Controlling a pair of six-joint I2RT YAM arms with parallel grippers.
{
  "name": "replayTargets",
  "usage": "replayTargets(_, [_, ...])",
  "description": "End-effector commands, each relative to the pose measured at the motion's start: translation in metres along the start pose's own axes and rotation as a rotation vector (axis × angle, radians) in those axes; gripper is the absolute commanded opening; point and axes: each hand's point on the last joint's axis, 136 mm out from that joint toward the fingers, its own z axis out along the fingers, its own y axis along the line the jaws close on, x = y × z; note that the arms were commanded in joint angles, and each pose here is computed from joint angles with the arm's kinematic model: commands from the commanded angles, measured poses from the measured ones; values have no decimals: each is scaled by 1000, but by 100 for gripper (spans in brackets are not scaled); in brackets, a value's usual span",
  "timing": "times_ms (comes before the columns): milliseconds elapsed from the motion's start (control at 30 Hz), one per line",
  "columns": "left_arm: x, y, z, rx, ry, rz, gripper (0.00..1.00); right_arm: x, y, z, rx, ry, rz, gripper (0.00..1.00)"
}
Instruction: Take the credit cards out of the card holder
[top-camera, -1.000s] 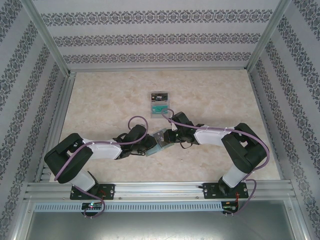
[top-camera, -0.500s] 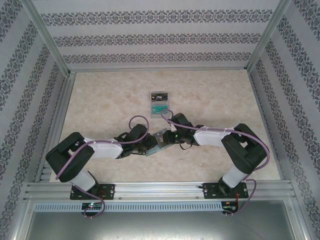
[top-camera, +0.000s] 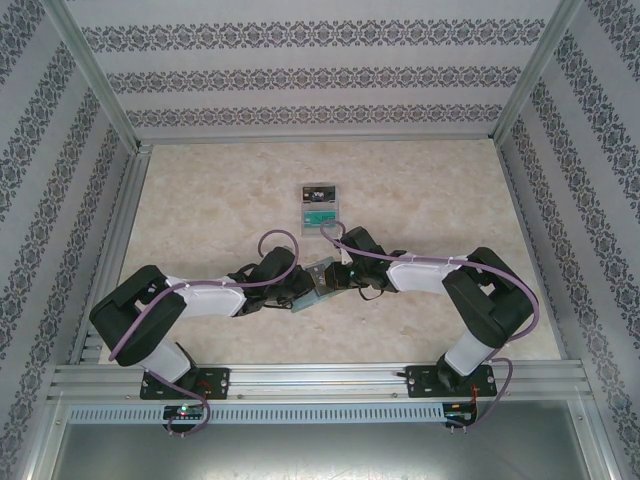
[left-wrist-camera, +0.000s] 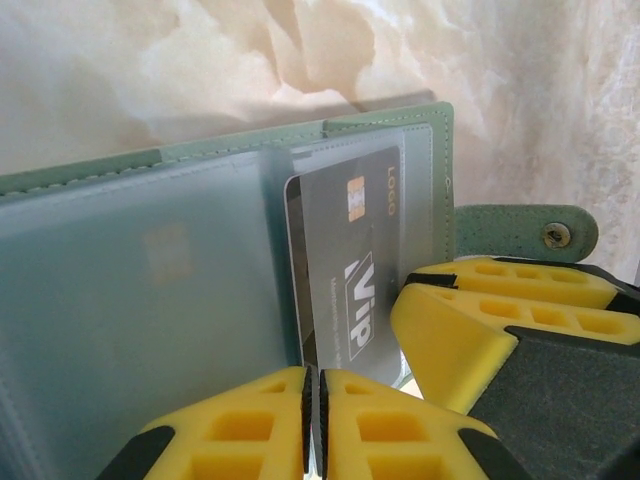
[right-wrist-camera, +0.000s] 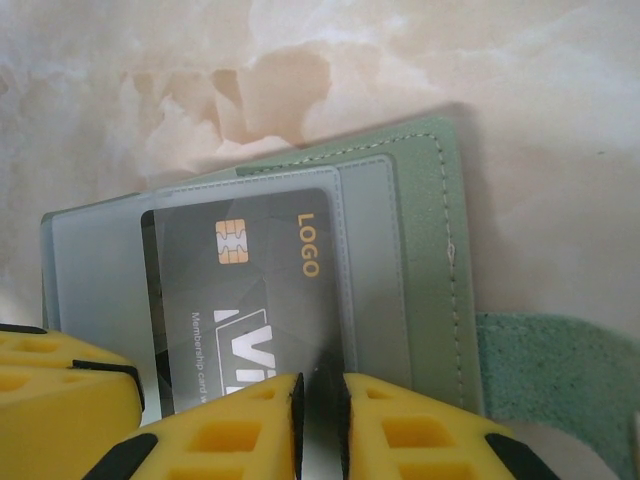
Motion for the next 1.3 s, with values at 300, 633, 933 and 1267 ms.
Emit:
replayTargets(300, [5,3,5,-28,16,-6,16,18,-7,2,23,53,18,21])
replayTargets(633, [8,-1,13,6,33,-15,15,18,-6,3,20,54,19,21])
replayTargets(933, [7,1,6,2,20,-16,0,19,-12,6,32,63,35,20])
replayTargets(1267, [7,13,-5,-18,1,-27,0,18,-29,7,61,71,91,20])
